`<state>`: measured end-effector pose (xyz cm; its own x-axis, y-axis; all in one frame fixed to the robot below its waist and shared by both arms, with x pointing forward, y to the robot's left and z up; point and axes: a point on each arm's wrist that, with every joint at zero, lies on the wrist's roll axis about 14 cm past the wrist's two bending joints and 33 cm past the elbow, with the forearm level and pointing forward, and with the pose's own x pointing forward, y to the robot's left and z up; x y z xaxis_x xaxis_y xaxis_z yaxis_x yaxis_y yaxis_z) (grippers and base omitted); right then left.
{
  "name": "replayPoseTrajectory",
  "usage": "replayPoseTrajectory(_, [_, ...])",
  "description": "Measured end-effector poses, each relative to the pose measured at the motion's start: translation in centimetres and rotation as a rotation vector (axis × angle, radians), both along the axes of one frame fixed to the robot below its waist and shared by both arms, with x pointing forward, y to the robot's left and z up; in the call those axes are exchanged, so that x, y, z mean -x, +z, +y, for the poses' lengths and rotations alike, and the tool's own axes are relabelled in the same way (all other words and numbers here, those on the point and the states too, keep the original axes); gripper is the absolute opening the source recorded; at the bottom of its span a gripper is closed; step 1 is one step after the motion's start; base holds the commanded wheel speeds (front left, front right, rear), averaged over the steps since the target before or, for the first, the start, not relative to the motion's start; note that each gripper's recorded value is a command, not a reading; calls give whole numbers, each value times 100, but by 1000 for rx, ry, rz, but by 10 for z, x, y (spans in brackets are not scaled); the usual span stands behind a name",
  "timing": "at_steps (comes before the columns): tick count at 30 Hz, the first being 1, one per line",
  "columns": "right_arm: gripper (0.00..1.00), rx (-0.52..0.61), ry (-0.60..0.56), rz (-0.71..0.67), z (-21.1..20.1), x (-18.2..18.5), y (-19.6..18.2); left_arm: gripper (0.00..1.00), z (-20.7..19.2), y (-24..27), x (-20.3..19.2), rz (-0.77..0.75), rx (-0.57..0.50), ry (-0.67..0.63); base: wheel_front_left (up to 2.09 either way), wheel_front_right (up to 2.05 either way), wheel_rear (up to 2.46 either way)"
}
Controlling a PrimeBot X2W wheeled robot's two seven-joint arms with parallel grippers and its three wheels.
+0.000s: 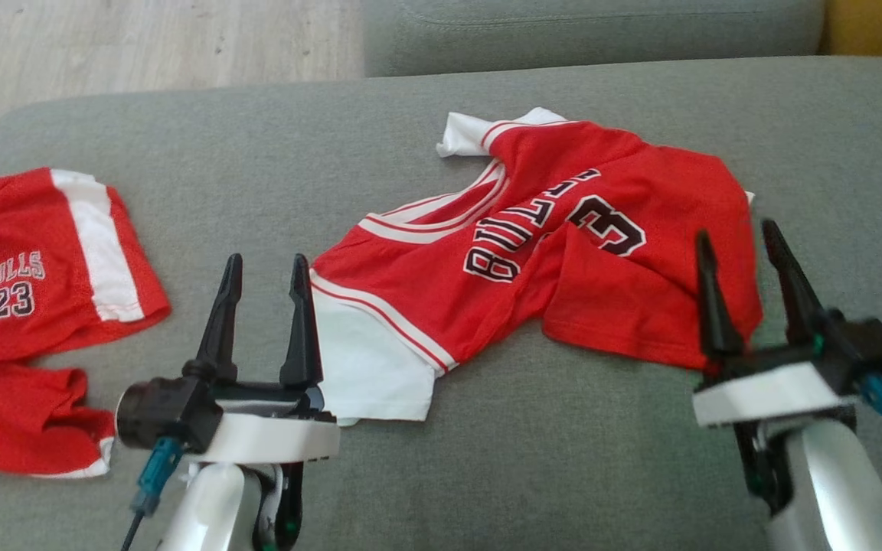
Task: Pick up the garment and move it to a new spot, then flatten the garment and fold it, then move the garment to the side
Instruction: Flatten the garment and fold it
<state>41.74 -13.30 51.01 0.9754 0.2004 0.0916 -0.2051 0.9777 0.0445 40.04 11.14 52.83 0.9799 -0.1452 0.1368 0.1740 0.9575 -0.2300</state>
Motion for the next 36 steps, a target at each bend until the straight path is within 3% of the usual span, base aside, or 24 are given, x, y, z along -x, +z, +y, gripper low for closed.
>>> replayPoseTrajectory(8, [100,-47,-56,40,-16,25,-12,100,-6,-7,5,19,2,-23,0,0,0])
replayPoseTrajectory(18, [100,-32,-42,32,-12,23,-11,100,-5,-11,8,30,-4,-25,0,0,0])
replayPoseTrajectory(25, [100,4,78,107,28,25,-36,100,3,-18,9,52,-8,-3,0,0,0])
replayPoseTrajectory(30, [100,87,215,218,68,32,-69,100,7,-24,11,71,-7,11,0,0,0])
replayPoseTrajectory(36, [100,191,277,325,81,30,-99,100,16,-27,13,83,-6,37,0,0,0])
